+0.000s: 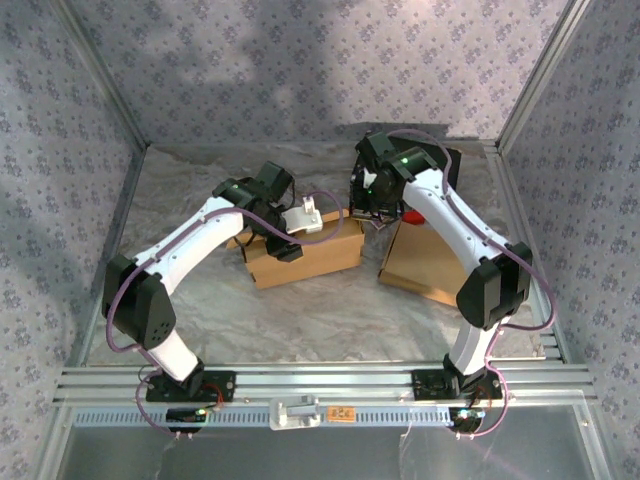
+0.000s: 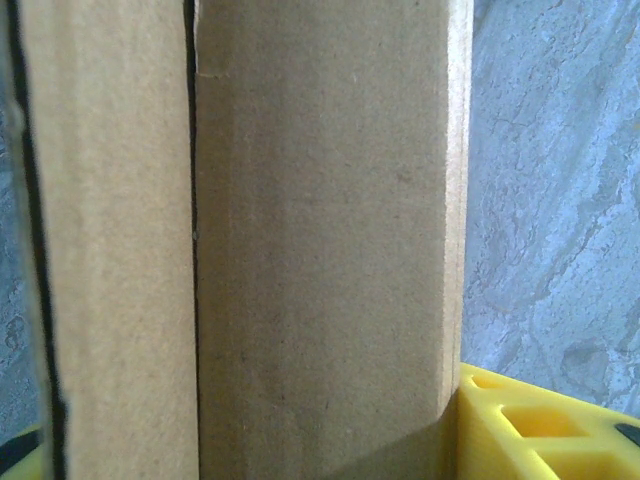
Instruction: Fold the paper box
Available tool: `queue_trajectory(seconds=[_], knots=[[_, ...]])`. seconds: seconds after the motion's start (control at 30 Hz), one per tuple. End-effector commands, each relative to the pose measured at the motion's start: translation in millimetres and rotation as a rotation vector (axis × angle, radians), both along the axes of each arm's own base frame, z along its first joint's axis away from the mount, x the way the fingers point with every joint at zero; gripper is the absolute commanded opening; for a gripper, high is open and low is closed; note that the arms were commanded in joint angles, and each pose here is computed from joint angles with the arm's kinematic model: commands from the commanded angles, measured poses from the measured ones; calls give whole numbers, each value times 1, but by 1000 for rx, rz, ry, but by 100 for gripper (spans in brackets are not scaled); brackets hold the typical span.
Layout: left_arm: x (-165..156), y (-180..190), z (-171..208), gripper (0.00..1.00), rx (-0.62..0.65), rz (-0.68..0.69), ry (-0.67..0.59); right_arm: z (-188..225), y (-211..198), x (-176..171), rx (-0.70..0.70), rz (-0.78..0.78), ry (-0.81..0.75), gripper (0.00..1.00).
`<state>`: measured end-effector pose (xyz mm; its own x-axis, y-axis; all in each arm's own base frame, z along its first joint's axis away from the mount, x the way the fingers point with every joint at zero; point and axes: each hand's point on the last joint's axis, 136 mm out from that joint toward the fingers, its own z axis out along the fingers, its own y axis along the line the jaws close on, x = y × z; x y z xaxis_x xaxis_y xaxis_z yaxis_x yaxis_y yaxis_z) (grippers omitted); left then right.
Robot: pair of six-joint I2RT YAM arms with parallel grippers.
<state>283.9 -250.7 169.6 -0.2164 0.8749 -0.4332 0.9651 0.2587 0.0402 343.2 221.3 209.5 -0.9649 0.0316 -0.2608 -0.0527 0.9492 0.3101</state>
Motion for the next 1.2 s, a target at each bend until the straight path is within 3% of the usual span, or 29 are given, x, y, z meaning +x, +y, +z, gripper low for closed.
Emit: queue_trajectory(seconds=[0.0, 0.7, 1.17], knots=[[2, -6, 10, 56, -35, -3, -21, 4, 0, -7, 43, -21, 30, 0], [14, 2, 12, 60, -56, 73, -17, -19, -17, -13, -16, 87, -202, 0], [11, 18, 22, 71, -123, 195, -56, -14, -13, -23, -103, 120, -306, 0]])
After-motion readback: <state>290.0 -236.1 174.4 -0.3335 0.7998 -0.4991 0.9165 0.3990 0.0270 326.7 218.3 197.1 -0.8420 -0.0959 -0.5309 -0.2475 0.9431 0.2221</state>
